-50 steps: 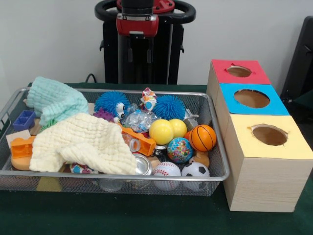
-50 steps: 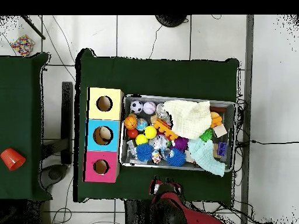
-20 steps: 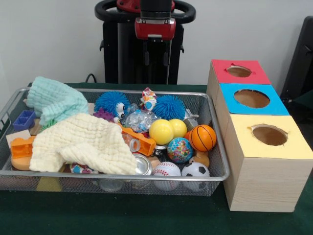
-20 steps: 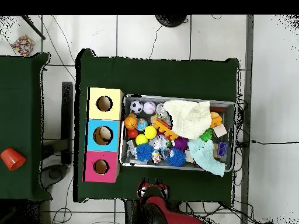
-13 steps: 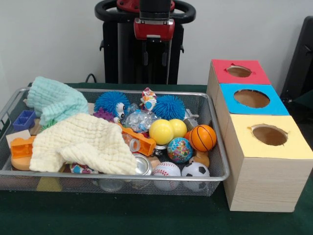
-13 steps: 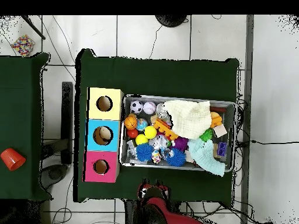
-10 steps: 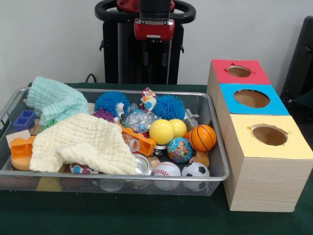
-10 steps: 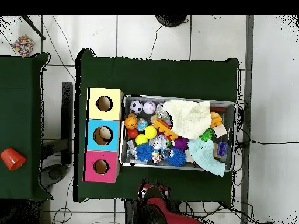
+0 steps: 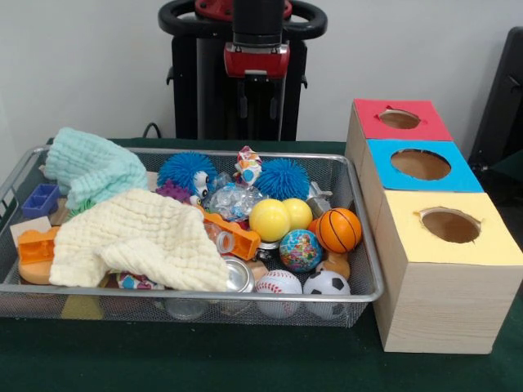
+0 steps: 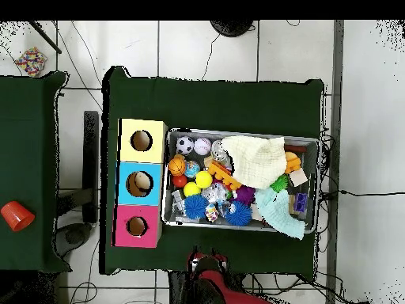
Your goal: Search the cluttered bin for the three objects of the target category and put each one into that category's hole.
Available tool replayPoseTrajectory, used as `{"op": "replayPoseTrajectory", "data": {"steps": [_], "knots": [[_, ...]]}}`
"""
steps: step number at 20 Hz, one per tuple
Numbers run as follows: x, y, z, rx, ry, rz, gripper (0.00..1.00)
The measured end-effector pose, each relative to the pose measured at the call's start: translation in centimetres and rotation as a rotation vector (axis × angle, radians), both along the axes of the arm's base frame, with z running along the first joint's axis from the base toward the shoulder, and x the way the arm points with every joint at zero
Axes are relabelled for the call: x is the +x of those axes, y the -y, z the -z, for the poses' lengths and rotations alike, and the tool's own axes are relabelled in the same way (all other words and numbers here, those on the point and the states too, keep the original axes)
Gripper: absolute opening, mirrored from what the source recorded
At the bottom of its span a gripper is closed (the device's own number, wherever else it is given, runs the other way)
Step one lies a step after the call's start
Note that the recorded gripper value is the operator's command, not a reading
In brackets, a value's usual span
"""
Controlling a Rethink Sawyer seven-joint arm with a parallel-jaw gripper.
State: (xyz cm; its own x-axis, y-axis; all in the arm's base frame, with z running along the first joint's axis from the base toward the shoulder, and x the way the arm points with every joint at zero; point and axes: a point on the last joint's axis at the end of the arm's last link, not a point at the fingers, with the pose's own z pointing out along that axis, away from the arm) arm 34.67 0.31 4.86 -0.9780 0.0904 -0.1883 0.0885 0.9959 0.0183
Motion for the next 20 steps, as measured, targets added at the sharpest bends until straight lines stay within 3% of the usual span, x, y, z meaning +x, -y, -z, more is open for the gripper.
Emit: {"op": "replayPoseTrajectory", "data": {"steps": [4, 12, 20], "knots": [[0.0, 0.5, 0.4, -0.002, 0.034, -0.001, 1.00], [0.0, 4.2, -0.1, 0.018, 0.080, 0.053, 1.00], [0.5, 6.5, -1.4, 0.030, 0.055, 0.087, 1.00]]}}
